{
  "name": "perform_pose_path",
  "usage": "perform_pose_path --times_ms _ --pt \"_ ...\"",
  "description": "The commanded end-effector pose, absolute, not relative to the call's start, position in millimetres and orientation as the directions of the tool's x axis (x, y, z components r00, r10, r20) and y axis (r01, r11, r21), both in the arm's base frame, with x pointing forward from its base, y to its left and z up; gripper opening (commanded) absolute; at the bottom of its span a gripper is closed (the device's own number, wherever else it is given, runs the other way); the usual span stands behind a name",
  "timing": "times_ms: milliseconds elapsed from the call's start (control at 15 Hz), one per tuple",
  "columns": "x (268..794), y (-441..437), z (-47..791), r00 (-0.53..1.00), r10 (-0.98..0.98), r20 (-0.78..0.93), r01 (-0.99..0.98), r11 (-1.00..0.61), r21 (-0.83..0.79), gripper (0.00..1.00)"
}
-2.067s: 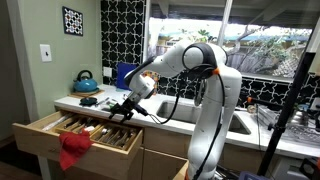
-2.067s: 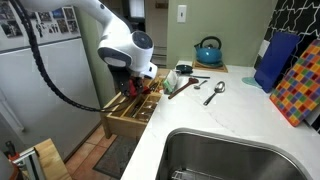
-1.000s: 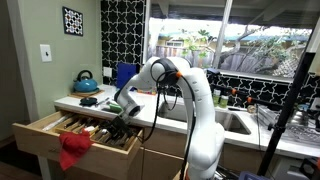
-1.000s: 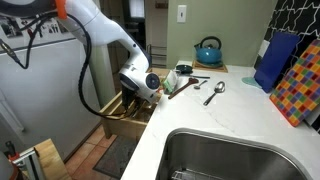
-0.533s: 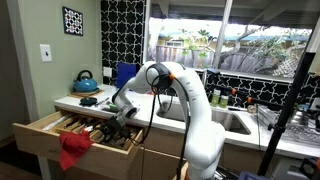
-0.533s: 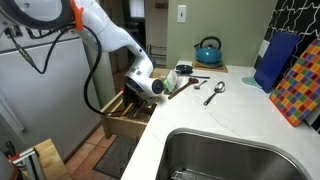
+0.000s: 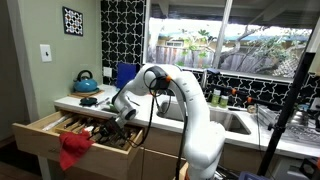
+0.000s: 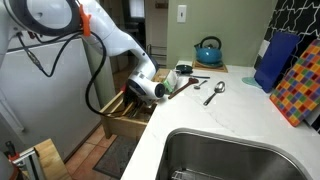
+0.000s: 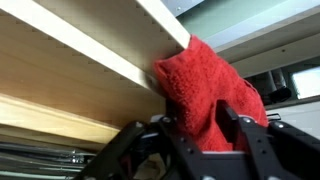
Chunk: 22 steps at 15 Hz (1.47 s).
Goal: Fold the towel and hang it over the edge of the drawer
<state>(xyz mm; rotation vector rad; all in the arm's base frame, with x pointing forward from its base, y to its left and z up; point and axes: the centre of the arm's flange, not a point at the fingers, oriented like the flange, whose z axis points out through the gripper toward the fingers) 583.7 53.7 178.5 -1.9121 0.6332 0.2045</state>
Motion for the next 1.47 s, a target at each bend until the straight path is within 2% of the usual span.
perform_pose_path --times_ms 0,133,200,467,733,1400 --pt "589.3 53.6 171.7 0.830 -0.323 -0.455 -0.539 -0.257 -0.802 0.14" --pt "589.2 51.5 177.1 0.835 -0.329 -0.441 -0.529 -0.265 -0.806 0.01" --pt "588.3 50.2 182.9 0.841 -0.331 -0.428 -0.520 -0.277 -0.808 0.00" --pt "576.9 43.2 230.2 0.885 -0.313 -0.345 -0.449 -0.376 -0.810 0.01" --pt "555.6 34.4 293.2 0.935 -0.263 -0.239 -0.348 -0.542 -0.765 0.01" --pt "511.9 -5.2 441.9 0.981 -0.134 0.138 -0.040 -0.842 -0.537 0.01"
